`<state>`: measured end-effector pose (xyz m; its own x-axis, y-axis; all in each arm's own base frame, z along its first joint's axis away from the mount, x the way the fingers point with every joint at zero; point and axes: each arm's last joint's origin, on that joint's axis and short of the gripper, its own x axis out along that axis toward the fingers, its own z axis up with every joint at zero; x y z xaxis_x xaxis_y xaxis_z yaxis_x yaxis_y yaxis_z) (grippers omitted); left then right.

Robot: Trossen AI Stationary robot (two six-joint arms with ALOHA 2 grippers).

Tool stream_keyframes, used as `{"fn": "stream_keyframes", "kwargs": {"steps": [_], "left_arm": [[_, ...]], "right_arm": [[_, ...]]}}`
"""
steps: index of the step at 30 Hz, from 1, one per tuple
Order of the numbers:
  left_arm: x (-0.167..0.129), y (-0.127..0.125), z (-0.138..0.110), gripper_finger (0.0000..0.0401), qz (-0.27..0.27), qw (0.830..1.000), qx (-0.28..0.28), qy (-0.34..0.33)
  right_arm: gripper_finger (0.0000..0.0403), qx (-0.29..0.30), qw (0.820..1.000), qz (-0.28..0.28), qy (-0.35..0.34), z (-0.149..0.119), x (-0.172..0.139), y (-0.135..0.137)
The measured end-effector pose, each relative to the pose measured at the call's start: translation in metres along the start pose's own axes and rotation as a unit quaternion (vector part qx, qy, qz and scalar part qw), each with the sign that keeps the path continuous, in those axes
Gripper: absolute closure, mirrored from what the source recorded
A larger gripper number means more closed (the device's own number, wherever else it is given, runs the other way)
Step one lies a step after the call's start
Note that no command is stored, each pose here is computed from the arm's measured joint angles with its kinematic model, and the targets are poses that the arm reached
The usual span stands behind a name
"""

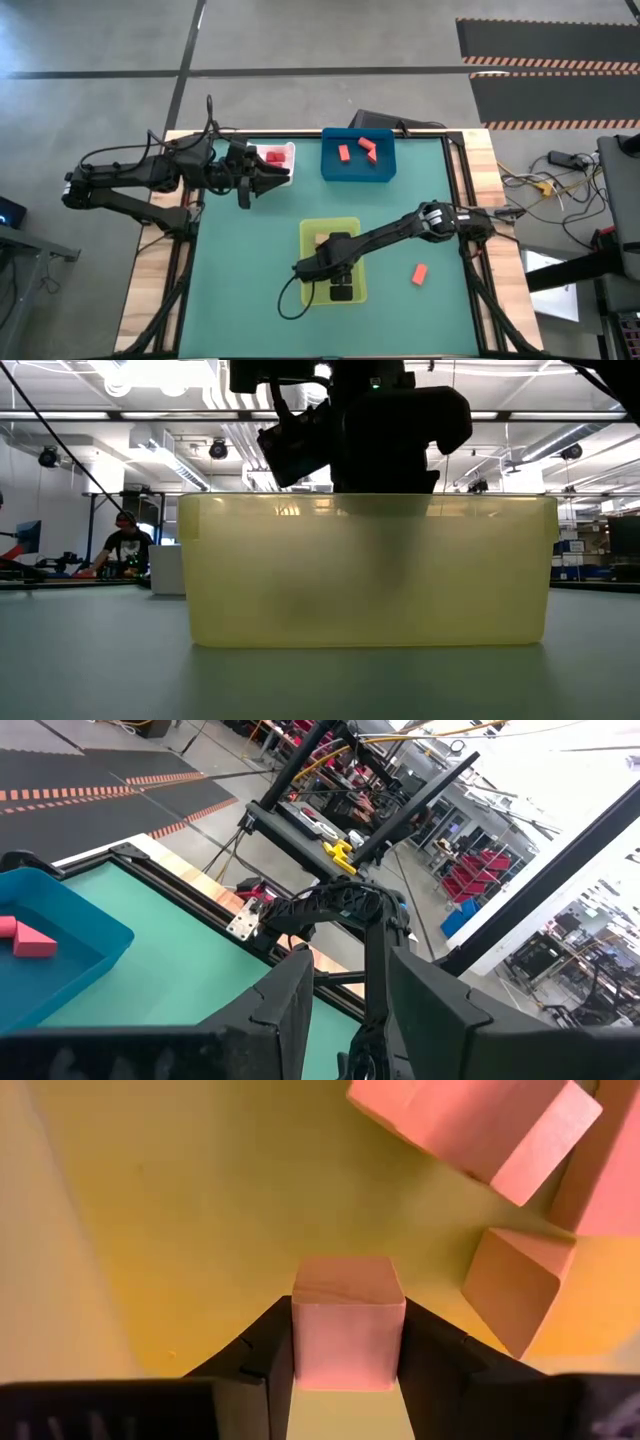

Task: Sort & place blocks by color
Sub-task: Put the light orange cube block into the yellow bin, then put the orange rectangular block into the blue bin

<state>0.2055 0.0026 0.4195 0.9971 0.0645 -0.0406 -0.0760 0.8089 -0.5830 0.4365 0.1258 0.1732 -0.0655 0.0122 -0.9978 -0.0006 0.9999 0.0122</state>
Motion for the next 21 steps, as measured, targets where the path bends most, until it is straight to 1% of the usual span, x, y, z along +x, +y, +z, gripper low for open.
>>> {"fn": "stream_keyframes", "kwargs": {"steps": [2,8,13,16,21], "left_arm": [[0.0,0.0,0.0,0.0285,0.0,1.0,0.0,0.0],[0.0,0.0,0.0,0.0285,0.0,1.0,0.0,0.0],[0.0,0.0,0.0,0.0285,0.0,1.0,0.0,0.0],[0.0,0.0,0.0,0.0285,0.0,1.0,0.001,0.0],[0.0,0.0,0.0,0.0285,0.001,1.0,0.001,0.001]], "right_arm": [[0.0269,0.0,1.0,-0.001,0.0,0.0,0.0,0.0],[0.0221,0.001,1.0,-0.001,-0.001,0.0,0.0,0.0],[0.0205,0.01,1.0,-0.001,-0.002,-0.001,-0.003,0.0],[0.0207,0.018,1.0,0.002,-0.012,-0.005,-0.018,-0.001],[0.0216,0.052,0.997,0.018,-0.053,-0.018,-0.06,-0.003]]}}
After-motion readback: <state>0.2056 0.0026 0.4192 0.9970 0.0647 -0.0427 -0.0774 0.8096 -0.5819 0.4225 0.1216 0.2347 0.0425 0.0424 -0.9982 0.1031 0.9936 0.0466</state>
